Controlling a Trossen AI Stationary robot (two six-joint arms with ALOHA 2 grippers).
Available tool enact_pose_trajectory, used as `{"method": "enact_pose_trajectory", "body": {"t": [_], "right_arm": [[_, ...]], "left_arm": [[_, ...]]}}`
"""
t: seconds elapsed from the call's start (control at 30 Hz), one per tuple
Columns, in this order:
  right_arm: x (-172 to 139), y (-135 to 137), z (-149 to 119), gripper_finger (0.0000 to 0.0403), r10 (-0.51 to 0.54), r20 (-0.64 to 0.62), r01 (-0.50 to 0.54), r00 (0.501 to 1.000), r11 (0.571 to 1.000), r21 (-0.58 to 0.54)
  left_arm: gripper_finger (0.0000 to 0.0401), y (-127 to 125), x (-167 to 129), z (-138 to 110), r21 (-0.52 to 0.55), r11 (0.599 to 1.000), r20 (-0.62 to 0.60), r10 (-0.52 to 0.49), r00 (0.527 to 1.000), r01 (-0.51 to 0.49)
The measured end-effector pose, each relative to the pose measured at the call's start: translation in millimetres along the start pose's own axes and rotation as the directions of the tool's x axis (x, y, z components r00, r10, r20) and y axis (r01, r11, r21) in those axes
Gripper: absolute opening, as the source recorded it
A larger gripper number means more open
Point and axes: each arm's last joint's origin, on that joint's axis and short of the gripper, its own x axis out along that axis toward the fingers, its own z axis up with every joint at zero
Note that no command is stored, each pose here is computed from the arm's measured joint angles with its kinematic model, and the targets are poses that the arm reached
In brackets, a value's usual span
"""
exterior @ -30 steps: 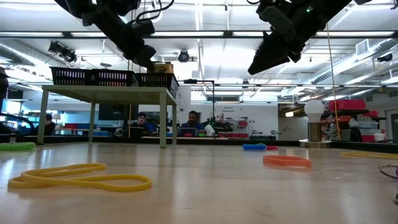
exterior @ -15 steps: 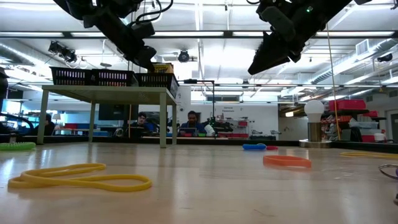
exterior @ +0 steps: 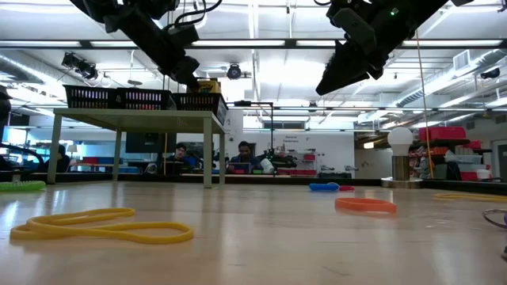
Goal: Pick & Place Office Desk Supplies
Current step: Put the crayon box into the right black bin on the shelf, then put the yellow rubber band into the left black bin on the shelf
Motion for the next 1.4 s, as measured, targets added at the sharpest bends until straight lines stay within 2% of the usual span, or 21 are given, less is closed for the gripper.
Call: {"method": "enact_pose_trajectory", "body": {"t": [0.2,0.57,0.63,0.7,0.8,0.93,1.17,1.27,1.4], "right_arm": [[0,0,0,0.0016,0.0,0.0,0.0,1.0,1.0,-0.001],[0,0,0,0.0016,0.0,-0.001,0.0,1.0,1.0,-0.001],[0,0,-1,0.0016,0.005,-0.019,-0.005,1.0,1.0,-0.018],[-2,-2,-6,0.0016,0.023,-0.079,-0.029,0.997,0.997,-0.074],[-7,-8,-13,0.0016,0.02,-0.161,-0.037,0.987,0.994,-0.103],[-14,-10,-21,0.0016,-0.024,-0.212,0.013,0.977,0.998,-0.054],[-8,-8,-41,0.0016,-0.075,-0.208,0.098,0.975,0.99,0.104],[5,-19,-59,0.0016,-0.109,-0.218,0.152,0.97,0.969,0.193],[23,-41,-81,0.0019,-0.172,-0.234,0.242,0.957,0.92,0.31]], "left_arm": [[0.0011,2,-4,2,-0.007,1.0,0.015,0.001,1.0,-0.001],[0.0011,10,-29,7,-0.027,0.999,0.082,-0.022,0.996,0.024],[0.0011,7,-36,8,-0.02,0.999,0.094,-0.048,0.994,0.051],[0.001,-1,-44,8,-0.017,0.991,0.105,-0.131,0.986,0.134],[0.0008,-27,-58,5,-0.012,0.949,0.162,-0.308,0.937,0.314],[0.0007,-75,-75,-14,0.037,0.881,0.242,-0.465,0.852,0.471],[0.0009,-134,-97,-59,0.016,0.755,0.441,-0.593,0.673,0.655],[0.0009,-150,-99,-73,0.025,0.712,0.45,-0.635,0.628,0.702],[0.0009,-170,-94,-81,0.011,0.659,0.386,-0.697,0.605,0.752]]}}
